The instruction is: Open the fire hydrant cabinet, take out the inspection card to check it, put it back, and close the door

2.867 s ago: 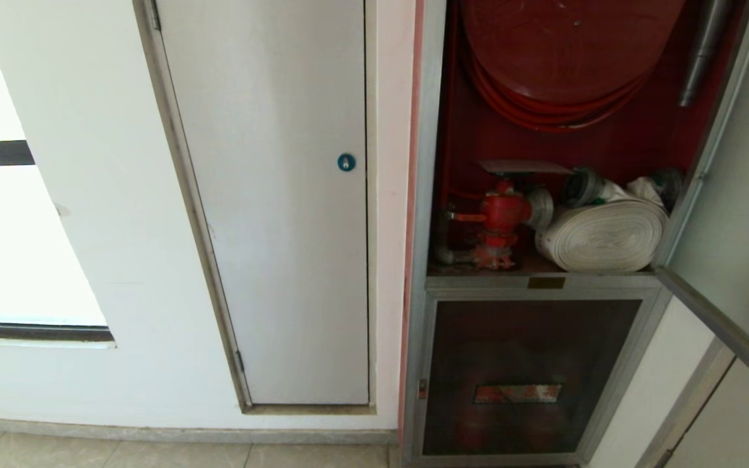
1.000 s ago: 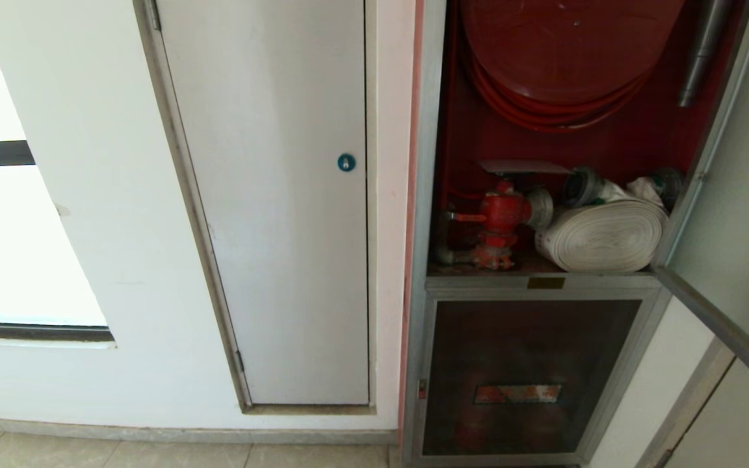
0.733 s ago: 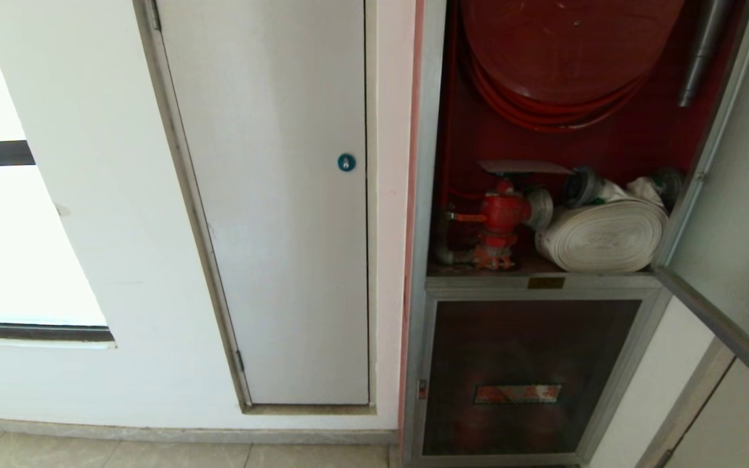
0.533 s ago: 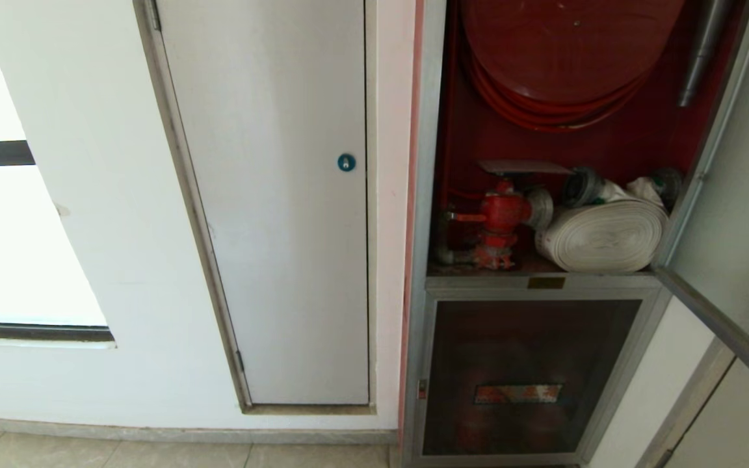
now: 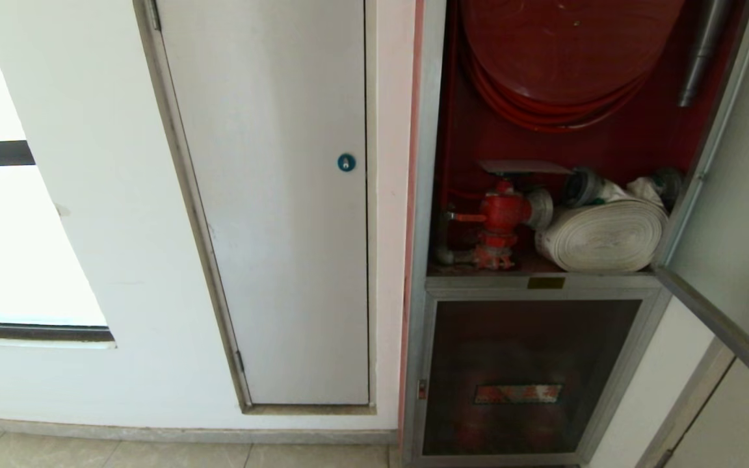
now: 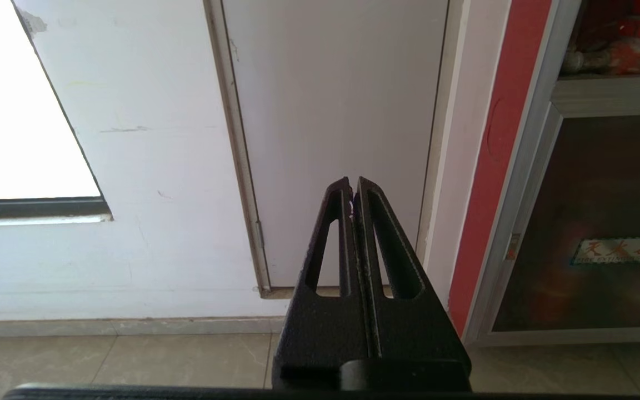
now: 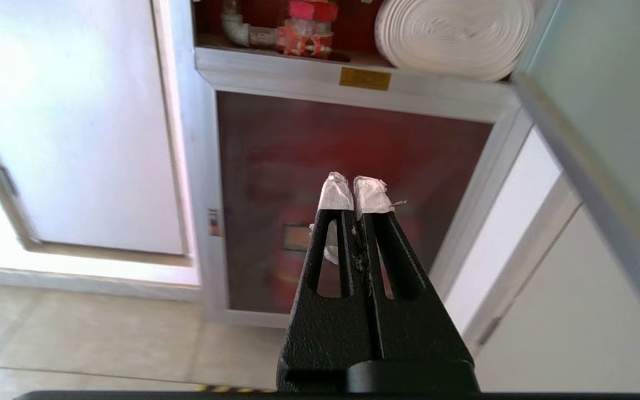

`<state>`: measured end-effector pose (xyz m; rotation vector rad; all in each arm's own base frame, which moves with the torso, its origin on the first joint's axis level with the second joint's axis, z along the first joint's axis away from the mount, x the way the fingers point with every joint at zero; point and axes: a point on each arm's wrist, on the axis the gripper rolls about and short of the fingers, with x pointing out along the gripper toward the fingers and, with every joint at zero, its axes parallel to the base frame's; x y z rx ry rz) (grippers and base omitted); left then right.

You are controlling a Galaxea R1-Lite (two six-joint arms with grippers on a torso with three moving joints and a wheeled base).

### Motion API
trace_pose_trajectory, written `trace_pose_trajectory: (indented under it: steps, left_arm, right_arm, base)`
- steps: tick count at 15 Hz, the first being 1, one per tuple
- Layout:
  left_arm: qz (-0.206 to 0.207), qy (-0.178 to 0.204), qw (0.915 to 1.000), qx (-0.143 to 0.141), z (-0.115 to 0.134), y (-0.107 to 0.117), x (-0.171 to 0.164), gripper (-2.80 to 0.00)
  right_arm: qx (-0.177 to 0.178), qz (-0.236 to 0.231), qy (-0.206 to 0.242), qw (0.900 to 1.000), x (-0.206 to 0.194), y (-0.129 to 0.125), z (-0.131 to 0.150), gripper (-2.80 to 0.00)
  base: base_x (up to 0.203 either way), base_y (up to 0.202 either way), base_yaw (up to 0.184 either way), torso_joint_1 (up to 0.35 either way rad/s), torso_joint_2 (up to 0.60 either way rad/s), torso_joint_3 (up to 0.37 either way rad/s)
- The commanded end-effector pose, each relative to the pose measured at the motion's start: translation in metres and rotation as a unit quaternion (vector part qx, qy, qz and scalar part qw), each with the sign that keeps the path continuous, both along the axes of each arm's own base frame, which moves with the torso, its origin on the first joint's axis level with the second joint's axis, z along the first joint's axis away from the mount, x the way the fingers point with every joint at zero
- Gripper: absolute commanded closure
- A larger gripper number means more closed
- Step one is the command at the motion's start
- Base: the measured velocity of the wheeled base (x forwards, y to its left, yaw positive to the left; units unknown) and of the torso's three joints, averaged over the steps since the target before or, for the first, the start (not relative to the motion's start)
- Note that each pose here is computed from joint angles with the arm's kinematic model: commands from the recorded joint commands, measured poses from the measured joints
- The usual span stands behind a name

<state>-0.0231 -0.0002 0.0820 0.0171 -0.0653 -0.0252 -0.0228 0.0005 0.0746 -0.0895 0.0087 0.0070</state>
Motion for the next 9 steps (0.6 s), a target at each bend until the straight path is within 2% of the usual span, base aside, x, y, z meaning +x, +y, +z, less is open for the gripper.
trace_pose_trajectory:
  steps: [1, 5, 9]
  left_arm:
    - [0.000, 0.012, 0.9999, 0.000, -0.0063, 0.0000, 0.0019, 0.00]
    - [0.000, 0.012, 0.9999, 0.000, -0.0063, 0.0000, 0.0019, 0.00]
    - [0.000, 0.011, 0.9999, 0.000, -0.0063, 0.0000, 0.0019, 0.00]
  right_arm:
    - [0.010, 0.002, 0.001, 1.000, 0.0000, 0.0000, -0.0002, 0.00]
    - [0.013, 0.003, 0.001, 1.000, 0.0000, 0.0001, -0.0002, 0.00]
    - [0.045, -0.001, 0.000, 0.999, 0.0000, -0.0001, 0.0001, 0.00]
  base:
    - [0.000, 0.000, 0.000, 0.000, 0.00, 0.000]
    - [0.000, 0.000, 0.000, 0.000, 0.00, 0.000]
    - [0.000, 0.000, 0.000, 0.000, 0.00, 0.000]
